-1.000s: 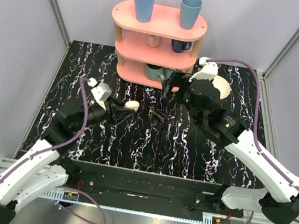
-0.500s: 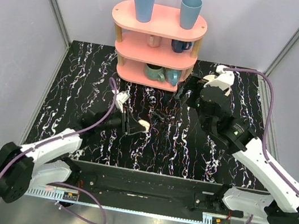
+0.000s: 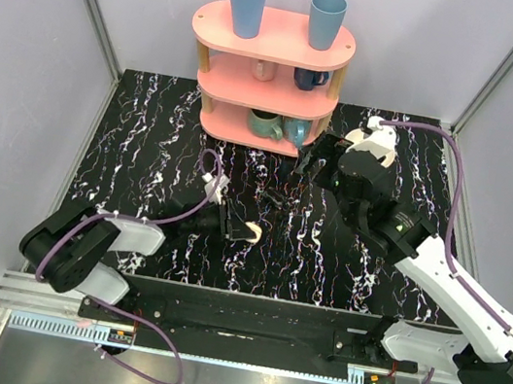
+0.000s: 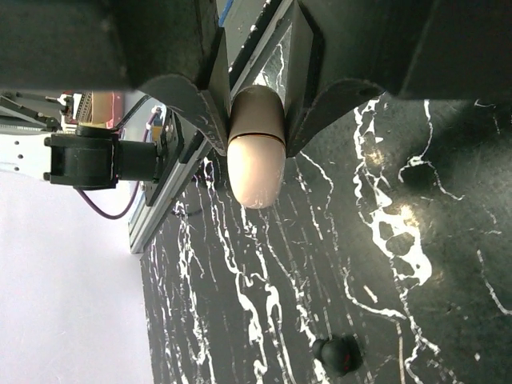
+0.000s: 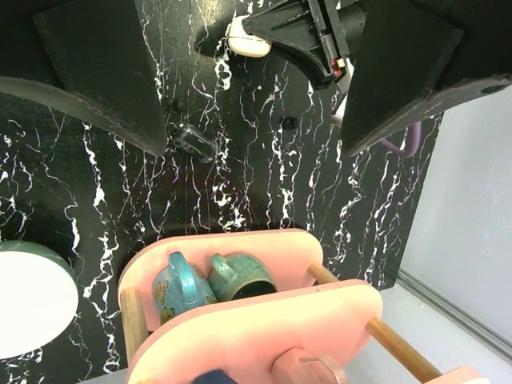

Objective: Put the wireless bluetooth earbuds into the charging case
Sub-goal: Place the charging case with the earbuds at the center of the board.

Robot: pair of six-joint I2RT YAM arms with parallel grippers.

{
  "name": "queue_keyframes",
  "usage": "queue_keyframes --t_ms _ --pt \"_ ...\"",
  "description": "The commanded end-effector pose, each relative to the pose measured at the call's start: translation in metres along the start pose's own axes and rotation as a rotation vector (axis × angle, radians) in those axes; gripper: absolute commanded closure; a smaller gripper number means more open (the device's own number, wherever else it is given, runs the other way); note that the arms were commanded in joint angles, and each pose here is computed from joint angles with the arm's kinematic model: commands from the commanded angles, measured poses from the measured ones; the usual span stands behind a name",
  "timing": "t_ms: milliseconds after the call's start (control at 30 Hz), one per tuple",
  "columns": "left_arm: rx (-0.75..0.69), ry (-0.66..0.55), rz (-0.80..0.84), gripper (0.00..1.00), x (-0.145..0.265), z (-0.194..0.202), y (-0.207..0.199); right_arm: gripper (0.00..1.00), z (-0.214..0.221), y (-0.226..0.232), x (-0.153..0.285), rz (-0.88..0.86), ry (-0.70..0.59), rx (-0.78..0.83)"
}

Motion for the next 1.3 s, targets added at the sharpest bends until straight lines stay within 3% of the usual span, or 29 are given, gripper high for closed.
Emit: queue_keyframes --t_ms 0,300,533,633,733,800,867,1067,1267 --pt "0.009 -0.059 0.059 1.00 -0.009 -0.007 -0.004 0.03 -0.001 0.004 -0.002 -0.024 -0.001 -0.047" --pt "0.115 -0.075 -0.040 0.99 -0.022 0.000 0.041 0.03 0.006 0.002 -0.005 -0.015 0.012 -0.031" --pt "0.129 -0.066 -0.045 0.85 -0.024 0.003 0.048 0.03 0.024 0.002 -0.014 -0.005 0.061 0.027" --pt "0.114 -0.068 -0.080 0.62 -0.022 0.003 0.051 0.03 0.032 0.001 -0.020 0.002 0.092 0.075" --pt "0.089 -0.076 -0.117 0.53 -0.017 0.002 0.051 0.03 0.039 -0.002 -0.026 0.008 0.123 0.114" --pt "0.057 -0.103 -0.144 0.31 -0.014 -0.003 0.048 0.02 0.043 -0.004 -0.032 0.011 0.142 0.129" --pt "0.042 -0.127 -0.222 0.01 -0.008 -0.004 0.057 0.03 0.048 -0.005 -0.038 -0.002 0.168 0.144" --pt "-0.041 -0.171 -0.319 0.01 0.010 -0.015 0.050 0.02 0.063 -0.013 -0.055 -0.015 0.232 0.222" --pt "-0.182 -0.243 -0.382 0.01 0.036 -0.034 0.018 0.02 0.085 -0.024 -0.081 0.043 0.294 0.384"
Point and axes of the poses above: each gripper's point midway between its finger pads, its own x axis back along the fingers, its own y axis along the line the jaws close on, z = x × y, the point moved 5 cm from there along x, back along the fingers, and after that the axes turned 13 degrees about x, right-handed, at the moved point
